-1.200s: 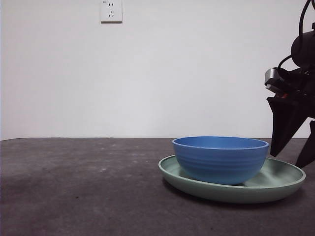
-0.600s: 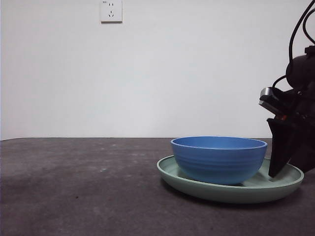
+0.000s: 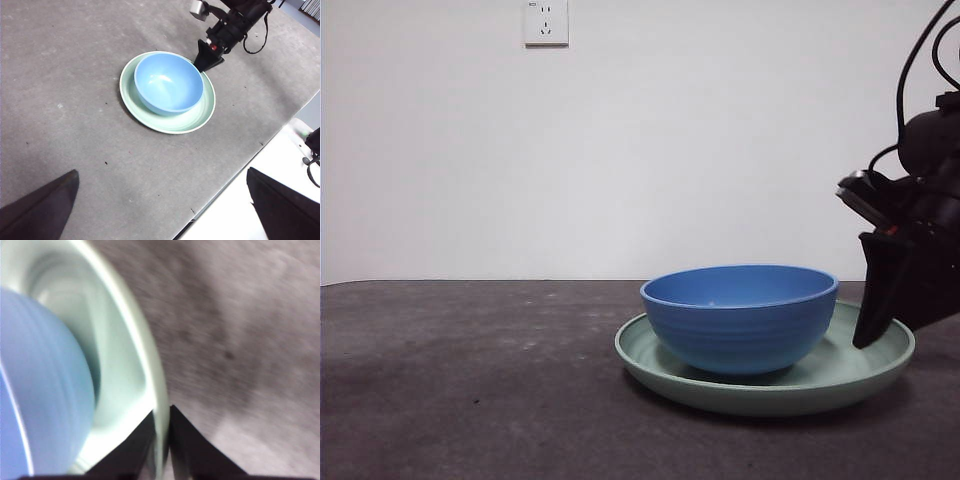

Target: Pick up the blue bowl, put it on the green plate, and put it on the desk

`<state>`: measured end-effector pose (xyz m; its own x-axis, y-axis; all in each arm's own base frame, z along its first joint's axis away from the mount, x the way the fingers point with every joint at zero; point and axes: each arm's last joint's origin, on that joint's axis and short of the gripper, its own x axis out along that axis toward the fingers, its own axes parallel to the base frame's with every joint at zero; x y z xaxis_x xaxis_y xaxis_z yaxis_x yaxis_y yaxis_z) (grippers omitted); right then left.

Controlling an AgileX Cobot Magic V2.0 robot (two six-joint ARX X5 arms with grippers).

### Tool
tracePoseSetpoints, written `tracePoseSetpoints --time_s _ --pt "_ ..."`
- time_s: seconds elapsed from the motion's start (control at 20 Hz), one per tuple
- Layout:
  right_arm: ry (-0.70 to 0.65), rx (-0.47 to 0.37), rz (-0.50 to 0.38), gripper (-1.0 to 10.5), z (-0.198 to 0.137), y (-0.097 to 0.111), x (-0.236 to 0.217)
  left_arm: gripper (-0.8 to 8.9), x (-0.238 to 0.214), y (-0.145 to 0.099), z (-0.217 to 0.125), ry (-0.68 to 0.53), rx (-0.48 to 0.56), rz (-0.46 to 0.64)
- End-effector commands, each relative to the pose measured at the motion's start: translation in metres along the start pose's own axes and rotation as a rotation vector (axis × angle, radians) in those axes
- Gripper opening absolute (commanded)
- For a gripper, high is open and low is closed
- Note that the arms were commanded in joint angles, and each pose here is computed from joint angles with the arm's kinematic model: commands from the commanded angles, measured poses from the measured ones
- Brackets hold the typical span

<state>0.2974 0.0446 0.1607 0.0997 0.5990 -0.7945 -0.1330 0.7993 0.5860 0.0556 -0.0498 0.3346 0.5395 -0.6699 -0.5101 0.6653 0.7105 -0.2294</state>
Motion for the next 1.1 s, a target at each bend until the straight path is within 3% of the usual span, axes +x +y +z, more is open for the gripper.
tracePoseSetpoints --time_s 0.05,0.35,0.75,1.1 --pt "-0.01 0.005 0.016 0.1 0.01 0.007 -0.002 5.54 -0.005 -0.002 0.005 -0.028 0.009 -0.011" --pt "-0.009 0.009 0.081 0.1 0.022 0.032 -0.005 5.54 -0.005 -0.002 0.005 -0.026 0.009 -0.011" --pt "0.0 -0.054 0.115 0.1 0.019 0.09 0.033 5.54 -0.005 -0.002 0.005 -0.026 0.009 -0.011" --pt "0.05 -0.047 0.063 0.1 0.015 0.096 0.064 5.54 -0.005 -0.002 0.005 -0.025 0.009 -0.011"
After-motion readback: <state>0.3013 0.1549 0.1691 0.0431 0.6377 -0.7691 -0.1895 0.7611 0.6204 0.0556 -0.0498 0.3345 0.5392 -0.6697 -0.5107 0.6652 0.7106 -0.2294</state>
